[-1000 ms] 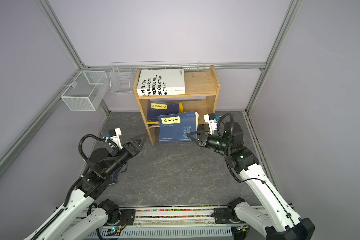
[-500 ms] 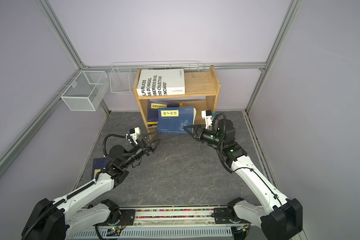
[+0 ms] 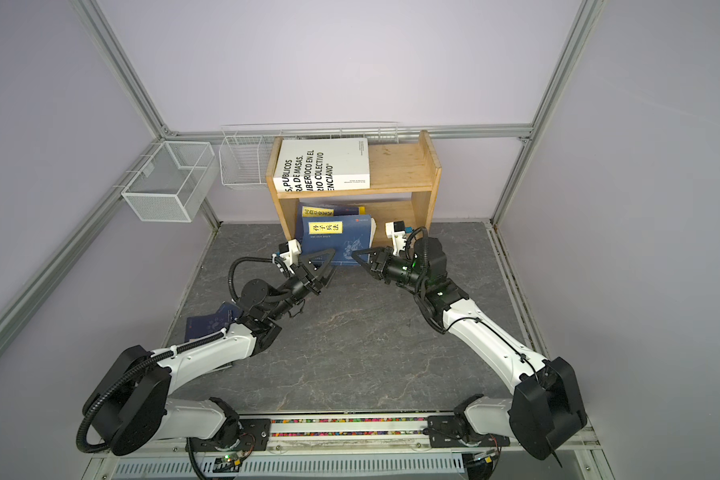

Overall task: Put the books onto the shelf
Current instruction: 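Insert the blue book into the lower shelf with the right gripper while the left withdraws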

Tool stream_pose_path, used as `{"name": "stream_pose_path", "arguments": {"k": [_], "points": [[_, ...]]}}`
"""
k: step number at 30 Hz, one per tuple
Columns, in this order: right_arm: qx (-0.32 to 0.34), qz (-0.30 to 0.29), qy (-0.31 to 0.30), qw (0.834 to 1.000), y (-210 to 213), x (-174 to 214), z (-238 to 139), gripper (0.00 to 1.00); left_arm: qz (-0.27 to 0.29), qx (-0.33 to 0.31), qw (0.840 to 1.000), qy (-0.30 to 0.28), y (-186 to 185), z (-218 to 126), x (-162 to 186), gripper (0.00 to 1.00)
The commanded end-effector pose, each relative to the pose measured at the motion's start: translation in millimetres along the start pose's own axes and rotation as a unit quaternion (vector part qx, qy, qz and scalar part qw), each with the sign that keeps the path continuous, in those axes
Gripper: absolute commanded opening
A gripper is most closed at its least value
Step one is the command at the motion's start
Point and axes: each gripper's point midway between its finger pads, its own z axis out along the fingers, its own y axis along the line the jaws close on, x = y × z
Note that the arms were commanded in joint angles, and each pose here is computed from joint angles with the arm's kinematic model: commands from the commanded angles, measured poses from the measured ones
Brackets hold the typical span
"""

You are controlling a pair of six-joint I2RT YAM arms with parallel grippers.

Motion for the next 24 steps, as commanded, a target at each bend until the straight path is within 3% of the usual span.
{"name": "stream_pose_path", "arguments": {"k": [1, 6, 9, 14, 24], "points": [[-0.033, -0.006, -0.04, 0.999, 15.9, -12.0, -1.2, 0.12, 0.039, 0.032, 0.998, -0.032, -25.1, 9.4, -10.8, 0.39], [-0.012, -0.022, -0.051, 0.998, 11.3, -12.3, 0.8, 0.16, 0.091, -0.024, 0.993, -0.076, -19.1, 6.2, -16.1, 0.14], [-0.005, -0.027, -0.049, 0.998, 10.2, -10.2, 3.5, 0.34, 0.106, -0.046, 0.988, -0.098, -19.6, 3.2, -23.3, 0.0], [0.033, -0.04, -0.076, 0.996, -4.0, -12.3, -3.3, 0.49, 0.119, -0.076, 0.983, -0.122, -17.4, 0.4, -33.3, 0.0], [0.03, -0.056, -0.074, 0.995, -0.5, -18.0, 6.8, 0.4, 0.122, -0.077, 0.98, -0.135, -17.6, 4.3, -38.5, 0.0]]}}
